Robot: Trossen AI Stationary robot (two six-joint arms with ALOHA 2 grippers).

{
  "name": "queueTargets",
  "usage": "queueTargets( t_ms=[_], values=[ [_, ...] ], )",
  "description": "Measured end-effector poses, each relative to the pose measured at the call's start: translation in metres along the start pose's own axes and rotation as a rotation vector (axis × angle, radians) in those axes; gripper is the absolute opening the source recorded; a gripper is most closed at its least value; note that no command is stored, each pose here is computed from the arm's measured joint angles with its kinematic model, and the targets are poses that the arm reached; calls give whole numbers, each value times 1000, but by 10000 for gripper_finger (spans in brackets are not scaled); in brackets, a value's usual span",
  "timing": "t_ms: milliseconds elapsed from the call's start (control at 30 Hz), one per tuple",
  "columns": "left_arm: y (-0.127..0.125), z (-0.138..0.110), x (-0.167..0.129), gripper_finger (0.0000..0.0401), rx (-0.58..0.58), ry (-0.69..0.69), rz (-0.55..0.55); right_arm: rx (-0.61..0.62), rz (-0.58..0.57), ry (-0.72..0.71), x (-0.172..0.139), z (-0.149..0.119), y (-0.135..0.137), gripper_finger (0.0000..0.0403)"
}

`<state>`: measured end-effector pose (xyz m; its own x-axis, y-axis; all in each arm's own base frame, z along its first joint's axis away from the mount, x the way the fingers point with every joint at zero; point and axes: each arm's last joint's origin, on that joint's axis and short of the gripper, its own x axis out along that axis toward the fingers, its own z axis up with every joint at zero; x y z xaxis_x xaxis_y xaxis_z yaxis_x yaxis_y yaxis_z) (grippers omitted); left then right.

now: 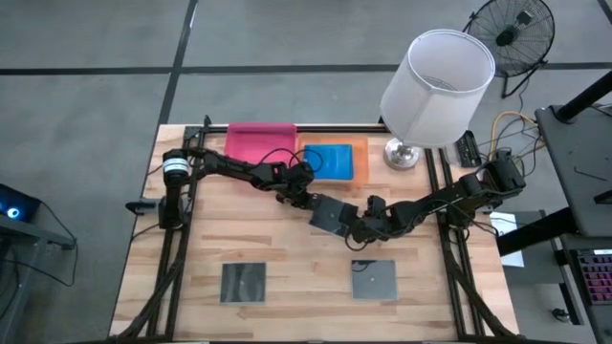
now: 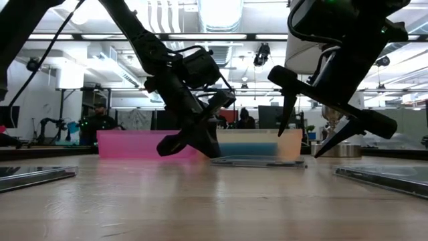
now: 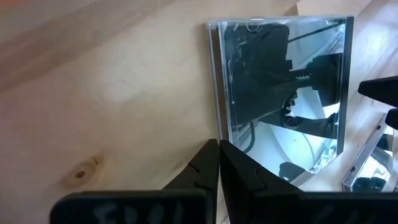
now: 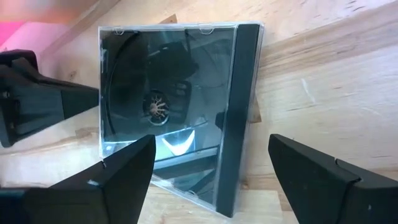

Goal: Pick & place jewel cases by type
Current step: Put the top black CD case into the pink bin

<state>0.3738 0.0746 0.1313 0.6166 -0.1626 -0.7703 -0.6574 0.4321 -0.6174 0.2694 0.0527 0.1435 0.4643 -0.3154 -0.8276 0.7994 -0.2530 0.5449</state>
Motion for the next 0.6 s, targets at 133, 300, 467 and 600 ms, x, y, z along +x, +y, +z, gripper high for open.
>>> queueTargets(
  t_ms=[133,300,467,600],
  values=[
    [-7,-5,3,0,17,17,-38,4,6,5,0,0,1,310],
    [-14,-11,4,0,29,29,-57,3,-6,12,4,-1,0,308],
    [-10,-12,5,0,20,23,-35,-8,-15,21,6,-2,0,302],
    [-9,-12,5,0,20,21,-34,-49,6,19,-2,2,2,298]
  ],
)
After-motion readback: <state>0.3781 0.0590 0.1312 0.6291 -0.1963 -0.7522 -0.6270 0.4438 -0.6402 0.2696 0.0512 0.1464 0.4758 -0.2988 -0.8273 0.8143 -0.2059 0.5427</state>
